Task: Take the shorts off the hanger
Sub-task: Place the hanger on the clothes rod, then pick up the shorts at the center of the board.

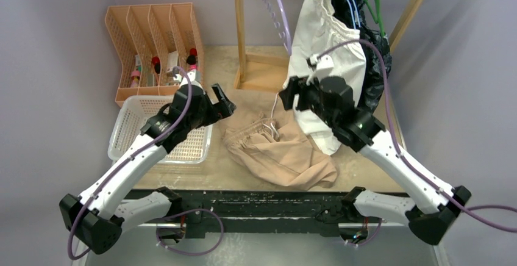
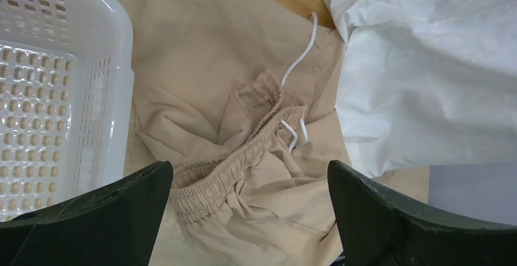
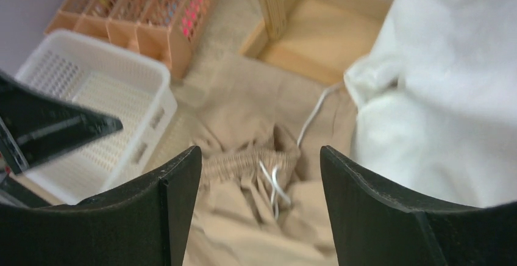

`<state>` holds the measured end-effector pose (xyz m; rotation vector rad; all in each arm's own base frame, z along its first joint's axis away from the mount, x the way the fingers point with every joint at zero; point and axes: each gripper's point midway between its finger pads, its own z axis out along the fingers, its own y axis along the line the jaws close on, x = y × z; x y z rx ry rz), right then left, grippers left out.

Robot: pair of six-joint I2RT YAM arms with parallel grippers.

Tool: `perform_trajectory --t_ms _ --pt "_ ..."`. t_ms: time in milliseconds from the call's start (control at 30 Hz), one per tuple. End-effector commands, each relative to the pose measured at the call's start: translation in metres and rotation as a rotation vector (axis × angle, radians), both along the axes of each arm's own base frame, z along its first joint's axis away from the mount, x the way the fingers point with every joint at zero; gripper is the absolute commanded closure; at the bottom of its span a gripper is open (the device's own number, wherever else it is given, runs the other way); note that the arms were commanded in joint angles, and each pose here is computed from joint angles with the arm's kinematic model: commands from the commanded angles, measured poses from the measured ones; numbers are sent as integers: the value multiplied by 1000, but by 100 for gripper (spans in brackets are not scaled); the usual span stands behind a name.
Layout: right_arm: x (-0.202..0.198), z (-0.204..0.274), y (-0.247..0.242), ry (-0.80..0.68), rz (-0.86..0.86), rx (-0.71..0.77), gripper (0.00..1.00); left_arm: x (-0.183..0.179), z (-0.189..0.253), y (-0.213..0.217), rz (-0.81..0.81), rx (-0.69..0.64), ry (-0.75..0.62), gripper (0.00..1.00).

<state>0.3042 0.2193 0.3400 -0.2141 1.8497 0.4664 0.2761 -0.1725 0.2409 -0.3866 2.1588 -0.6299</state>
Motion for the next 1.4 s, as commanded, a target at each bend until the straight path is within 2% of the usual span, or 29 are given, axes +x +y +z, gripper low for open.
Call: perform_trajectory --t_ms 0,100,267,367,700,800,933,1033,1100,1167,1233,1333,1367 --pt "-24 -38 -8 89 -39 163 27 5 -12 -13 -96 56 26 3" --pt "-44 -88 -14 212 -53 189 26 8 -29 -23 -121 108 56 4" --pt "-62 -142 -31 361 -175 257 26 -6 -51 -87 -339 317 68 0" --pt "-70 -148 -37 363 -194 317 26 -2 -68 -101 -366 458 64 0" --pt "-91 -138 -64 287 -218 412 26 15 -135 -128 -414 683 118 0" --pt "-93 -142 -66 295 -224 400 26 13 -171 -135 -456 718 171 0" --pt "-91 -147 -64 316 -228 379 25 4 -223 -121 -421 886 237 0" --pt "-86 -149 -70 318 -280 358 25 -8 -260 -108 -398 941 302 2" --pt "-83 -147 -75 306 -308 347 26 -18 -284 -101 -395 947 329 19" --pt "-81 -143 -79 298 -331 346 26 -30 -304 -86 -364 956 371 45" --pt "-80 -140 -83 290 -351 343 26 -43 -314 -73 -338 956 394 62" --pt "-80 -137 -85 282 -364 360 26 -49 -301 -74 -310 903 358 87" --pt "-80 -138 -84 282 -361 368 26 -47 -291 -76 -299 883 335 100"
